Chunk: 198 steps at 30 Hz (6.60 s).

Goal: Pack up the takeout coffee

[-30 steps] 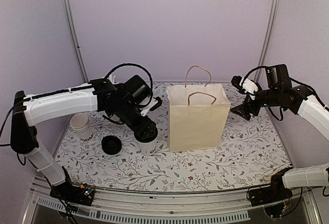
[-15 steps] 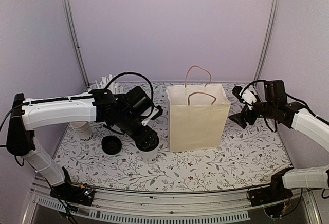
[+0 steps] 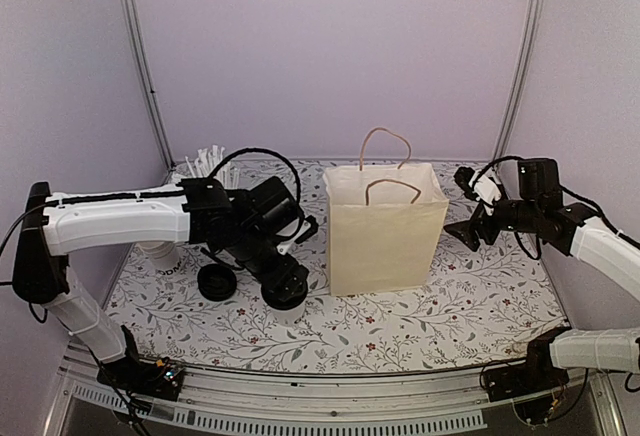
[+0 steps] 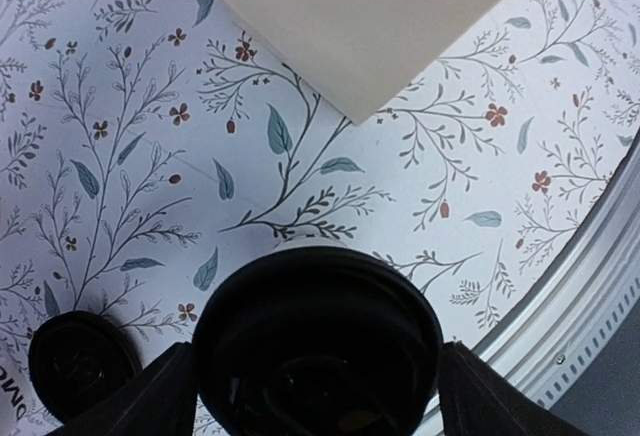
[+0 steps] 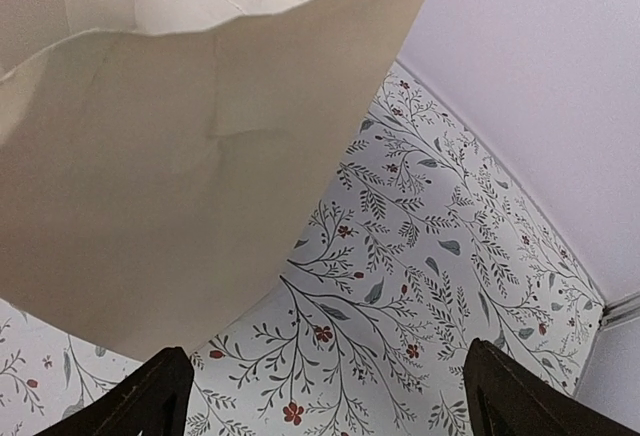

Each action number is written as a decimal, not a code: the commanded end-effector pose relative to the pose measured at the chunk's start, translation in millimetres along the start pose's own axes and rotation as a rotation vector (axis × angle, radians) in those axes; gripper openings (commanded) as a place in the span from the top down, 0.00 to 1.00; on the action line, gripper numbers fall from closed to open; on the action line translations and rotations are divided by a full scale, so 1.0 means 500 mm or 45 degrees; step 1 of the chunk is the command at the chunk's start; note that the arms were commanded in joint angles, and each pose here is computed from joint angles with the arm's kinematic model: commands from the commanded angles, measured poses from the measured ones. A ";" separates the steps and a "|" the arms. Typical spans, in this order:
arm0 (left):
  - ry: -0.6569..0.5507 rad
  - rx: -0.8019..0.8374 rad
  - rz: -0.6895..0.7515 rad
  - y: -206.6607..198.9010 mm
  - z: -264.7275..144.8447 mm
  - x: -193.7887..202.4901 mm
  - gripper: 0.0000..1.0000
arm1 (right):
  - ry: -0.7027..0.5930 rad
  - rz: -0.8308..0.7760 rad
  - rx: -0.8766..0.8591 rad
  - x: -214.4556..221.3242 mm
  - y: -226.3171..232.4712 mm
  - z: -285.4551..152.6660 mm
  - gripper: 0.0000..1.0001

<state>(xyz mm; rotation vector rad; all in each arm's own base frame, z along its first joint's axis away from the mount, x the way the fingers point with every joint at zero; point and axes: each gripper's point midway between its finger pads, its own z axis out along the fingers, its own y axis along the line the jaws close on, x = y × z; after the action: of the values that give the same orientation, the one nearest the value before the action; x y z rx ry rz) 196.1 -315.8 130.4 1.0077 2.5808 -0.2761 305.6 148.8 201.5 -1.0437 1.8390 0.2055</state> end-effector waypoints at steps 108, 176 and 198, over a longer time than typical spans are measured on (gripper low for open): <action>0.249 -0.068 -0.032 -0.007 -0.125 -0.036 0.34 | -0.104 -0.022 -0.088 -0.034 0.021 -0.039 0.01; -0.289 0.101 0.034 -0.009 -0.300 -0.232 0.44 | 0.302 -0.481 -0.610 0.034 0.149 0.309 0.02; -0.024 0.084 -0.224 0.023 -0.281 -0.092 0.51 | 0.261 -0.534 -0.753 0.025 0.322 0.169 0.01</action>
<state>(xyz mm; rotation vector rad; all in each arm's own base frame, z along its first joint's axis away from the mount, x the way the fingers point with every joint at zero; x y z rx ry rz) 199.7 -303.5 277.4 0.8618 2.6247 -0.4128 250.2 294.3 93.5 -1.9298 1.7162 0.4111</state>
